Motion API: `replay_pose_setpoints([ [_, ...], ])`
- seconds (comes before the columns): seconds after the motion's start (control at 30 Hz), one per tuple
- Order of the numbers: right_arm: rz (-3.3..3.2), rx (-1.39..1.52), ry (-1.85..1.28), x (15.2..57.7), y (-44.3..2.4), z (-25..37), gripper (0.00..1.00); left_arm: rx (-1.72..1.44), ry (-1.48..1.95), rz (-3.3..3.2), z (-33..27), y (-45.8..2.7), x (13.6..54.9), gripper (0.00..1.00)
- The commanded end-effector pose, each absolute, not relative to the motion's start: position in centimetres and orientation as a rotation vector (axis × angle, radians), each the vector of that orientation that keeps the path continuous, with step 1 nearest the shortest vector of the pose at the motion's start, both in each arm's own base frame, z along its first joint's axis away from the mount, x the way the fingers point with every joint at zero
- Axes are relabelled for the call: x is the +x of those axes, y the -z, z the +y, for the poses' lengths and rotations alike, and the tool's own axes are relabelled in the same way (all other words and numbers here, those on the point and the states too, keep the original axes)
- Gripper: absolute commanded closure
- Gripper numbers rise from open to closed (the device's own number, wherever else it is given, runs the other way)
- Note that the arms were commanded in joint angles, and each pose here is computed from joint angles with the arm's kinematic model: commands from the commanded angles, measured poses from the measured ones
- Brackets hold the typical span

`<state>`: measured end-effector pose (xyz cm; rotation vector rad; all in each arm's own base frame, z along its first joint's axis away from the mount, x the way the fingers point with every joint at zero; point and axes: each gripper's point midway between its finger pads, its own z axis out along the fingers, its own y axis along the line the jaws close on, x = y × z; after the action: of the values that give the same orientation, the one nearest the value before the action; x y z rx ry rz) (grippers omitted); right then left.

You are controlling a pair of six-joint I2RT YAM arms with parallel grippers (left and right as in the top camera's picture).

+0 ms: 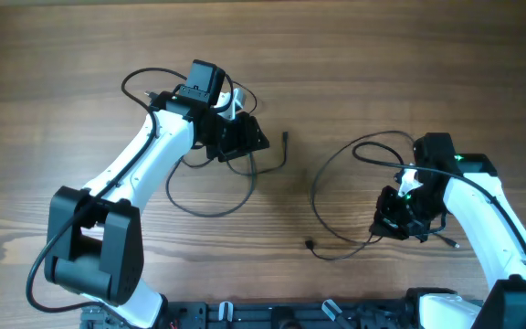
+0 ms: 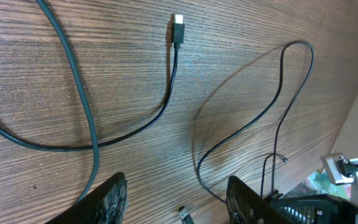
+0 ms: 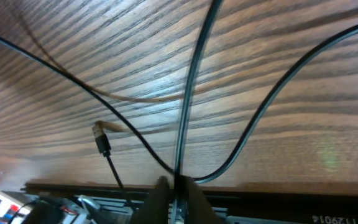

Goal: Untangle cables

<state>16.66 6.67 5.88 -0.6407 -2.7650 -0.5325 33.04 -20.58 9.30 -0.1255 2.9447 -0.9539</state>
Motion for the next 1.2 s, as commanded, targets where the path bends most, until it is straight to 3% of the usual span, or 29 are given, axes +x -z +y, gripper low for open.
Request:
replay_pose_setpoints([
  [0.0, -2.733, -0.660, 0.637, 17.1, -6.1, 8.0, 0.47, -0.089, 0.953, 2.933, -20.6, -9.7, 33.1, 0.47],
  [0.03, -2.719, -0.664, 0.696, 17.4, -6.4, 8.6, 0.38, -0.089, 0.953, 2.933, -20.6, -9.7, 33.1, 0.47],
  [0.1, -2.671, -0.769, 0.723, 17.8, -6.6, 9.0, 0.35, -0.090, 0.952, 2.936, -20.6, -9.6, 33.1, 0.47],
  [0.17, -2.618, -0.869, 0.665, 17.2, -6.5, 8.7, 0.40, -0.089, 0.952, 2.936, -20.6, -9.6, 33.1, 0.48],
  [0.43, -2.510, -1.201, 0.191, 14.1, -4.3, 5.0, 0.39, -0.091, 0.933, 2.943, -20.4, -9.5, 33.0, 0.48],
  [0.6, -2.584, -1.259, 0.229, 15.2, -1.3, 4.9, 0.41, -0.093, 0.932, 2.947, -20.3, -9.5, 32.9, 0.48],
  [0.63, -2.620, -1.272, 0.211, 15.6, -0.6, 4.4, 0.47, -0.095, 0.931, 2.951, -20.3, -9.4, 32.8, 0.48],
  [0.7, -2.648, -1.281, 0.160, 15.8, -0.4, 3.7, 0.48, -0.096, 0.930, 2.954, -20.3, -9.4, 32.8, 0.48],
  [0.83, -2.703, -1.295, -0.022, 15.6, -0.1, 1.4, 0.48, -0.097, 0.926, 2.953, -20.2, -9.4, 32.8, 0.48],
  [1.17, -2.722, -1.297, -0.024, 16.6, 0.9, 1.3, 0.48, -0.097, 0.926, 2.954, -20.2, -9.4, 32.8, 0.48],
])
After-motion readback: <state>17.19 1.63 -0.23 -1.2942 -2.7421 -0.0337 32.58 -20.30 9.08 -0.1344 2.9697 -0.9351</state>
